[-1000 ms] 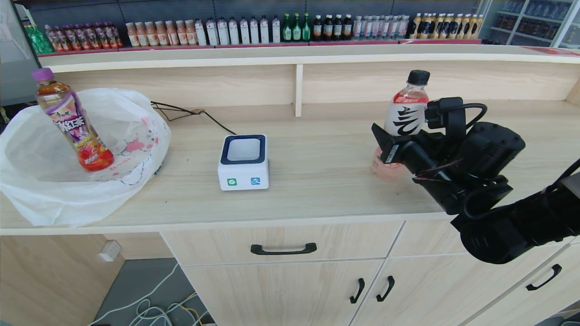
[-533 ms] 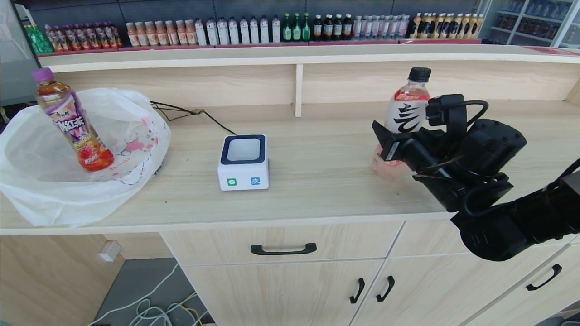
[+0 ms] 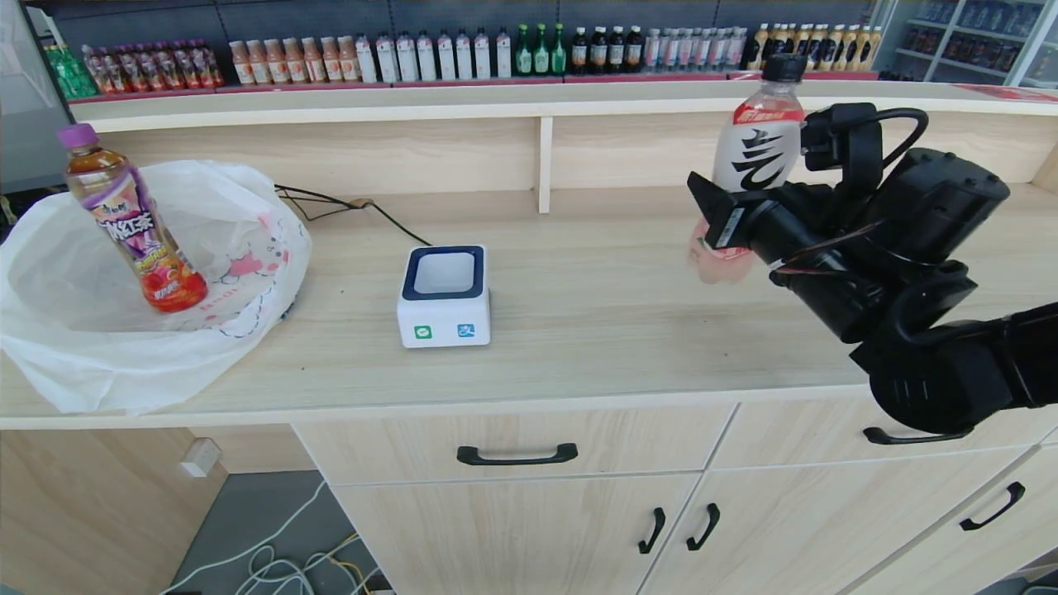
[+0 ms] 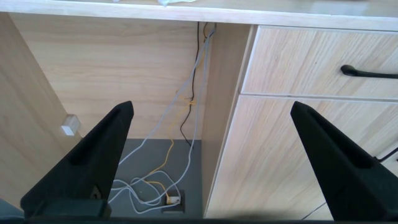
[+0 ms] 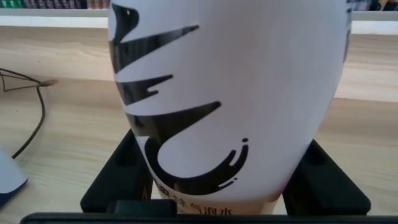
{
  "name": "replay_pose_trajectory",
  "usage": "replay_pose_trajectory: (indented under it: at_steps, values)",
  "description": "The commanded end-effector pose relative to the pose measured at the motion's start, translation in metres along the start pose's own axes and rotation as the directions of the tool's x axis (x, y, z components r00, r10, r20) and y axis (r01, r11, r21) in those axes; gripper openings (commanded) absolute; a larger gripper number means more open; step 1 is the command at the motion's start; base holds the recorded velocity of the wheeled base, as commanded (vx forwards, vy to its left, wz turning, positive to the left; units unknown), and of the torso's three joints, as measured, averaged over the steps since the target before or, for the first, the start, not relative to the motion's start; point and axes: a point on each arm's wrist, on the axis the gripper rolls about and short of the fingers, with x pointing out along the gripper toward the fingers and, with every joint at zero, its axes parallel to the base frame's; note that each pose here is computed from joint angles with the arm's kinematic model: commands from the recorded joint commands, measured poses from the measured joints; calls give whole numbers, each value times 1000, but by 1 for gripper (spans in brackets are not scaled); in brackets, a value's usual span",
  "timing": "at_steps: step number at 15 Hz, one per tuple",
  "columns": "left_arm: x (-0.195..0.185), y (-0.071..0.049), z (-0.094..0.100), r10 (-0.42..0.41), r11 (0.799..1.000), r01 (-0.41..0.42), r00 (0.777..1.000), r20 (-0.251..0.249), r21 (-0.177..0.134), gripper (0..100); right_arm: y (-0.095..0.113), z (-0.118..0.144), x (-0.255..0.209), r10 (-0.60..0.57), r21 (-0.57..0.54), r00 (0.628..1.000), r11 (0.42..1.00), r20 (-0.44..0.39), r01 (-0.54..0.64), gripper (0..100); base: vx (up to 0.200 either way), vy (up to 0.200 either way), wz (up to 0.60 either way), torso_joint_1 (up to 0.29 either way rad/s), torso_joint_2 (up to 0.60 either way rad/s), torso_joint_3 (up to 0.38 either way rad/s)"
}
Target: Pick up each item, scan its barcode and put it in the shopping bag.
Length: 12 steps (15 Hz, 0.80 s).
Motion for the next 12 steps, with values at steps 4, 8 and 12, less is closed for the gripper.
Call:
replay_pose_trajectory:
  at_steps: [4,8,12]
  values:
    - [0,0,0,0,1000,0,1000,-1,0,100,3,55,-29,26,-42,997,999,66,-23,0,0,0,0,0,0,0]
    - [0,0,0,0,1000,0,1000,1,0,100,22,51,-57,99,-70,995,993,21,-97,0,0,0,0,0,0,0]
    - [0,0,0,2,1000,-2,1000,1,0,100,39,32,-79,168,-55,986,984,-16,-168,0,0,0,0,0,0,0]
